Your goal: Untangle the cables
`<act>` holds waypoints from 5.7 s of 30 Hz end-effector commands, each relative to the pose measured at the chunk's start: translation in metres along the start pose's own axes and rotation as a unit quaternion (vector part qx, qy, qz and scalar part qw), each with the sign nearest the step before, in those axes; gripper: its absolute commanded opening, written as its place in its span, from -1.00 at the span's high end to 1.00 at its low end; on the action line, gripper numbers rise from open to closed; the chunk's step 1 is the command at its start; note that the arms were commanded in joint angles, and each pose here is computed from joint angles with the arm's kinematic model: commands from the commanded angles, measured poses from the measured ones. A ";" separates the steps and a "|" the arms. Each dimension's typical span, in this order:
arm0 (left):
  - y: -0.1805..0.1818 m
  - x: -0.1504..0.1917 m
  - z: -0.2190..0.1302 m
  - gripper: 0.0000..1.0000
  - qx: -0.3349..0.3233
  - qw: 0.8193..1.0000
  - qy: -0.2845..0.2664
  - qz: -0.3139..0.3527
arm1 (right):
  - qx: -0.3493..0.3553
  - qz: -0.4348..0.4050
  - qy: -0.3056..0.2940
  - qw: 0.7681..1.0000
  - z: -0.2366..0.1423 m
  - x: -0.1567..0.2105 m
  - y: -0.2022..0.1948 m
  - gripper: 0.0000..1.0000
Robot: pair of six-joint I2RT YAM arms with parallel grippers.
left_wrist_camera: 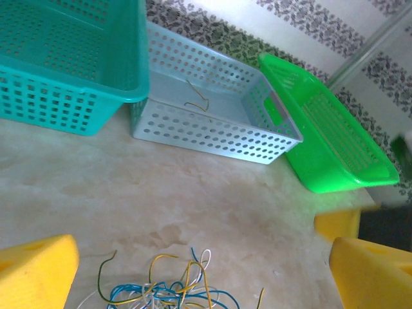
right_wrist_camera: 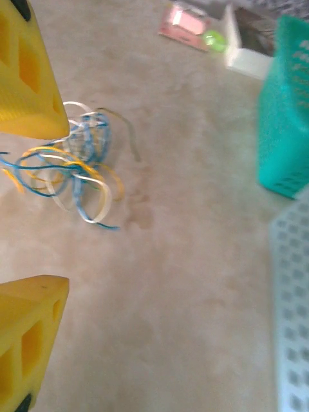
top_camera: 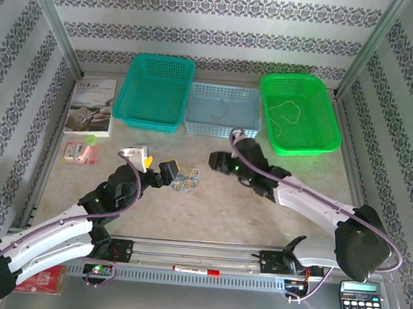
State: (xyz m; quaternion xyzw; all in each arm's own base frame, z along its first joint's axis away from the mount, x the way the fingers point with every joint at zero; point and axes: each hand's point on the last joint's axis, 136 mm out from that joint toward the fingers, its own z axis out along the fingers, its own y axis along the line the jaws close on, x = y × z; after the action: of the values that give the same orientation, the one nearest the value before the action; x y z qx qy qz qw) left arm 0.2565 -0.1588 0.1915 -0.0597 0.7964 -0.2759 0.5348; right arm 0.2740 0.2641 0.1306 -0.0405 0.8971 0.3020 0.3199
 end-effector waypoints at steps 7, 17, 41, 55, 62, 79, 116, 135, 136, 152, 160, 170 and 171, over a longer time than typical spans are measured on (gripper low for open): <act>0.031 0.024 -0.010 -1.00 -0.042 0.998 0.008 -0.044 | -0.018 0.049 -0.035 0.998 0.006 0.022 0.012 -0.18; 0.038 0.035 -0.013 -1.00 -0.058 0.997 0.038 -0.034 | -0.031 0.070 -0.010 0.997 0.027 0.036 0.017 -0.16; 0.032 0.039 -0.010 -1.00 -0.041 0.998 0.049 -0.022 | -0.037 0.082 0.014 0.996 0.048 0.062 0.013 0.80; 0.011 0.039 -0.005 -1.00 0.000 0.997 0.070 0.029 | -0.071 0.004 -0.031 0.997 -0.008 0.014 0.045 1.00; -0.028 0.043 0.007 -1.00 0.078 0.986 0.108 0.096 | -0.113 -0.021 -0.059 0.992 -0.044 -0.014 0.074 1.00; -0.084 0.070 0.037 -1.00 0.194 0.956 0.147 0.165 | -0.152 -0.031 -0.068 0.986 -0.064 -0.033 0.100 1.00; -0.041 0.129 0.072 0.04 0.139 0.965 0.163 0.149 | -0.293 -0.028 -0.207 0.933 -0.199 -0.141 0.182 1.00; -0.063 0.066 0.046 -1.00 0.138 0.981 0.108 0.086 | -0.178 0.009 -0.268 0.947 -0.177 -0.206 0.101 1.00; -0.062 0.063 0.044 -1.00 0.131 0.982 0.108 0.086 | -0.170 0.013 -0.269 0.948 -0.172 -0.210 0.095 1.00; 0.013 -0.030 0.056 -1.00 -0.055 0.997 0.041 0.018 | -0.055 0.028 -0.253 0.965 -0.047 -0.297 0.002 1.00; 0.030 -0.051 0.103 -1.00 -0.055 0.996 0.062 -0.014 | -0.027 0.037 -0.214 0.976 0.044 -0.323 -0.042 1.00; 0.017 -0.053 0.124 -1.00 -0.020 0.995 0.099 -0.019 | -0.006 0.048 -0.175 0.983 0.089 -0.318 -0.066 0.14; 0.015 -0.052 0.123 -1.00 -0.019 0.994 0.102 -0.019 | -0.006 0.047 -0.177 0.983 0.084 -0.317 -0.063 0.13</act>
State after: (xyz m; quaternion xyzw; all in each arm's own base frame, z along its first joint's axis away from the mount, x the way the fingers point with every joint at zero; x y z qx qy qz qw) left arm 0.3900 -0.1676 0.1810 -0.0654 0.8526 -0.2587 0.4493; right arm 0.5925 0.2263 0.1964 0.0632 0.8444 0.3149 0.4287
